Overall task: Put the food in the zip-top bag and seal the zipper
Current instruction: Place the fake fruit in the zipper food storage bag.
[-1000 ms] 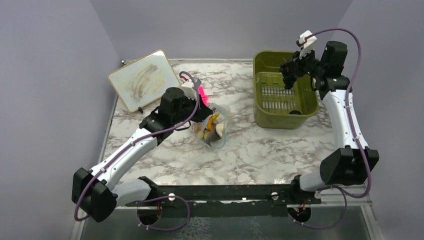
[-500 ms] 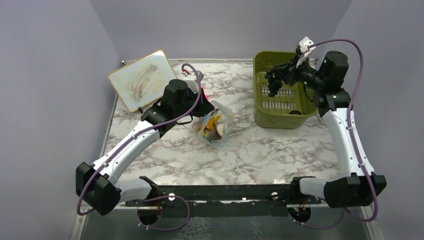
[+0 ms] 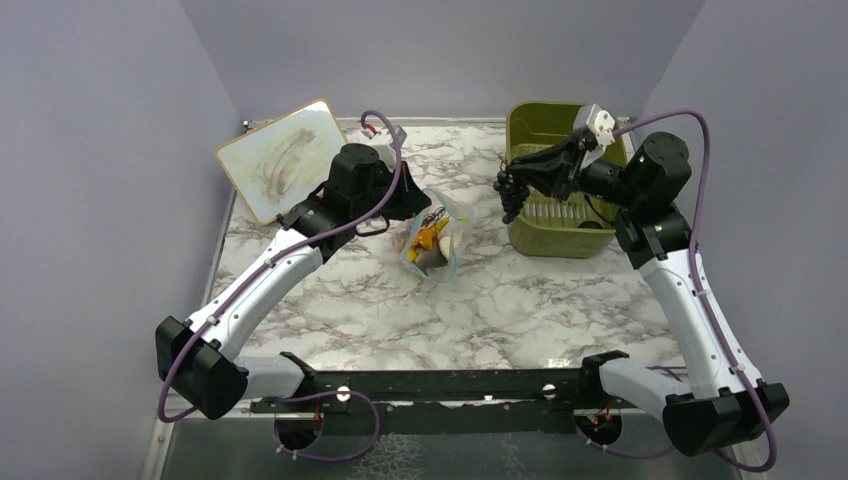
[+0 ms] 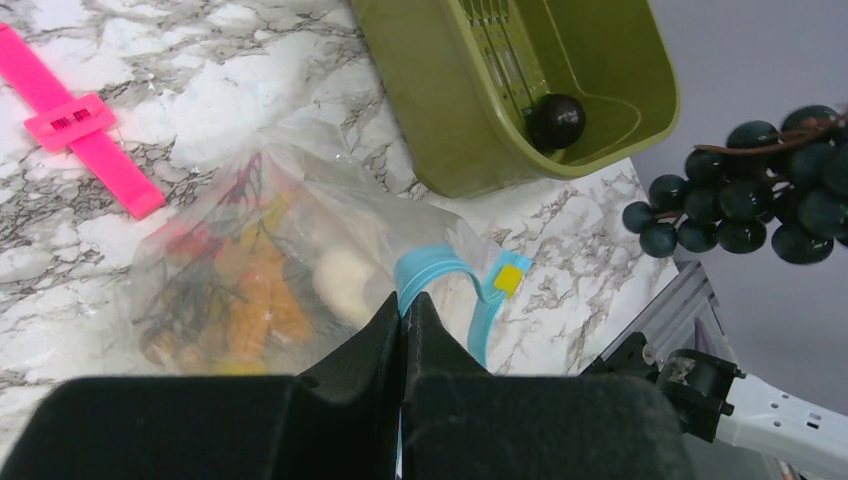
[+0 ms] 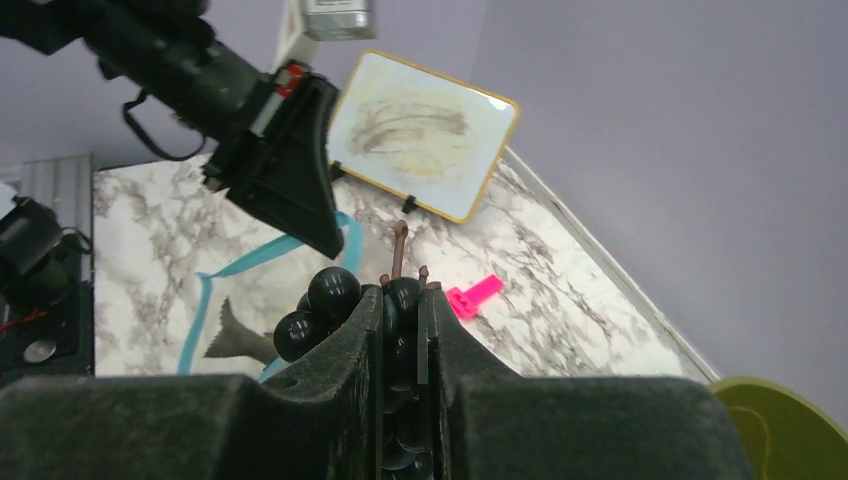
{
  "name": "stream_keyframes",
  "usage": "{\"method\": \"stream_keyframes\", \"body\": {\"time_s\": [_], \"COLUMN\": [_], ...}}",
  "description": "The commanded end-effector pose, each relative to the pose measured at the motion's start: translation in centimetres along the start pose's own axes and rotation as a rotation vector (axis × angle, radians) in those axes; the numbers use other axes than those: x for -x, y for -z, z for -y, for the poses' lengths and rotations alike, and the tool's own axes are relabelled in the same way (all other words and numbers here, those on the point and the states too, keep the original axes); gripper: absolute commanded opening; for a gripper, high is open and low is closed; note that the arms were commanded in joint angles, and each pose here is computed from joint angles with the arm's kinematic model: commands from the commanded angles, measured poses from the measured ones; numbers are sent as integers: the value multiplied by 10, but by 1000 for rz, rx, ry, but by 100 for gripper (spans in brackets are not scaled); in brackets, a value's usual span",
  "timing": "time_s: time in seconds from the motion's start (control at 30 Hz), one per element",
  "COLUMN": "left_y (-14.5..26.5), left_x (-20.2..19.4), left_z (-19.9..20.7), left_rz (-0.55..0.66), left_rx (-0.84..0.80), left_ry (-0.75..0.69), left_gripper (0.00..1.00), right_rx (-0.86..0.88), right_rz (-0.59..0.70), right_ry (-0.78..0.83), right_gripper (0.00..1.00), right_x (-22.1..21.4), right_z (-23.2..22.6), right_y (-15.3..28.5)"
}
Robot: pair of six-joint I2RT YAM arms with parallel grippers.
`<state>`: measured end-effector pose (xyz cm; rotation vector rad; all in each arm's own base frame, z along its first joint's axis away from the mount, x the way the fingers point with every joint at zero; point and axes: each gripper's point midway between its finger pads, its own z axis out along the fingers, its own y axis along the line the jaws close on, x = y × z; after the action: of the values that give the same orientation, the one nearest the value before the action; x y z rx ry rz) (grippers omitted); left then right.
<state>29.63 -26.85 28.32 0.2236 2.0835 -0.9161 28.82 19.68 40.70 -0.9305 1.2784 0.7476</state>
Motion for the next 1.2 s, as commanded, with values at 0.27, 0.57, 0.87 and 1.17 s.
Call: {"method": "stream_keyframes", "body": {"time_s": [0.27, 0.57, 0.87, 1.17], "left_y": [-8, -14, -10, -3], "left_x": [-4, -11, -14, -16], "left_z": [-6, 3, 9, 14], "left_rz": [2, -34, -42, -40], "left_rx": [22, -42, -70, -96], "left_ry": [51, 53, 66, 83], "left_gripper": [0, 0, 0, 0], "right_rx": [297, 391, 359, 300], "right_rz": [162, 188, 250, 164], "right_ry": [42, 21, 78, 118], "right_gripper": [3, 3, 3, 3], "right_x": [11, 2, -27, -93], "right_z": [-82, -120, -135, -135], "right_y": [-5, -40, -78, -82]}}
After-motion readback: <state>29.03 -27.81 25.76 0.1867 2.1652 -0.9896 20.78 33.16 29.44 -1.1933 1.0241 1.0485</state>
